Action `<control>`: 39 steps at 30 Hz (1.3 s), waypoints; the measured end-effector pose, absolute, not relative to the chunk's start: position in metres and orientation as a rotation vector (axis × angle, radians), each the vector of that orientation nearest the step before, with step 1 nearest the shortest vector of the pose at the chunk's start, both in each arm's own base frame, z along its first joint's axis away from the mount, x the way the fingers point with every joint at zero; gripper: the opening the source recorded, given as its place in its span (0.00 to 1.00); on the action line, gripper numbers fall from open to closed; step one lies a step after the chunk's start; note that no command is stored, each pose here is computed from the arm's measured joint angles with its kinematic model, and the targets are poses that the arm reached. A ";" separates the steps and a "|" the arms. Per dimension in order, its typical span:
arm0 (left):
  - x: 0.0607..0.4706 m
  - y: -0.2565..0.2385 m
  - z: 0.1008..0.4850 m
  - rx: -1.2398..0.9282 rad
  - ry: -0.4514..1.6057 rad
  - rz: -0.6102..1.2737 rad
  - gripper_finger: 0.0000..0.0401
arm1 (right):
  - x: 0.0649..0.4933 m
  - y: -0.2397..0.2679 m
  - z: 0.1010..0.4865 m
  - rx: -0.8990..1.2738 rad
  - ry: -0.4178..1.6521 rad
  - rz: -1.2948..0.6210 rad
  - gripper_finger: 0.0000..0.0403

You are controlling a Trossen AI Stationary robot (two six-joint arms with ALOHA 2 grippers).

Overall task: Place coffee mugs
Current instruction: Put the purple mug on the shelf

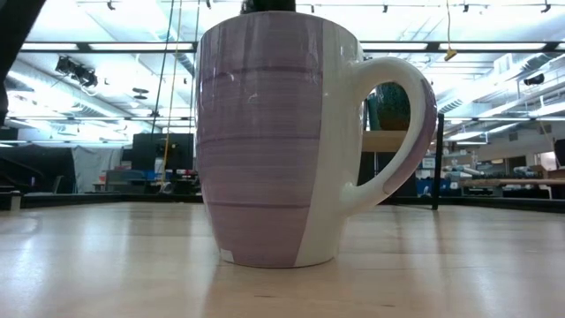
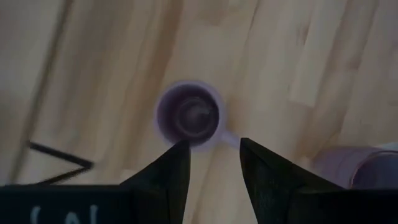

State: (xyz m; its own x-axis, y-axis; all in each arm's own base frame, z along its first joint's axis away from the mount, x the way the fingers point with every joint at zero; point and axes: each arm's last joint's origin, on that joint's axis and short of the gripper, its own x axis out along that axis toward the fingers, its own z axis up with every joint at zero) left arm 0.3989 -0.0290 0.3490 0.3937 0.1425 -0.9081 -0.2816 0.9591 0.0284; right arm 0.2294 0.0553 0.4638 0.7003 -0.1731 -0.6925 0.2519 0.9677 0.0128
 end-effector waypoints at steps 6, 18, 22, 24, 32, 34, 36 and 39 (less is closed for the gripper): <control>0.380 -0.052 0.368 -0.008 1.093 0.276 0.36 | 0.231 0.057 0.465 0.121 0.743 -0.203 0.21; 0.353 -0.078 0.400 0.008 0.980 0.201 0.35 | 0.259 0.065 0.458 0.083 0.714 -0.152 0.21; 0.344 -0.082 0.412 0.024 0.923 0.186 0.35 | 0.273 0.069 0.447 0.060 0.754 -0.150 0.21; 0.341 -0.086 0.415 0.052 0.915 0.166 0.35 | 0.279 0.071 0.443 0.059 0.768 -0.148 0.21; 0.334 -0.096 0.412 0.113 0.880 0.103 0.35 | 0.288 0.071 0.444 0.088 0.716 -0.143 0.21; 0.331 -0.099 0.404 0.112 0.872 0.088 0.35 | 0.289 0.072 0.445 0.093 0.707 -0.143 0.21; 0.324 -0.101 0.397 0.107 0.864 0.076 0.35 | 0.289 0.071 0.445 0.104 0.704 -0.146 0.21; 0.311 -0.100 0.389 0.067 0.843 0.068 0.35 | 0.291 0.072 0.443 0.117 0.708 -0.152 0.21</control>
State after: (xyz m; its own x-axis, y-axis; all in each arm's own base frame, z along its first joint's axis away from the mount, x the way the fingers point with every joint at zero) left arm 0.3112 -0.1004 0.3886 0.6634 0.0866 -0.7433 -0.0331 0.9957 0.0865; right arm 0.2913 0.0722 0.4434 0.7490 -0.0995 -0.6551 0.1788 0.9823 0.0552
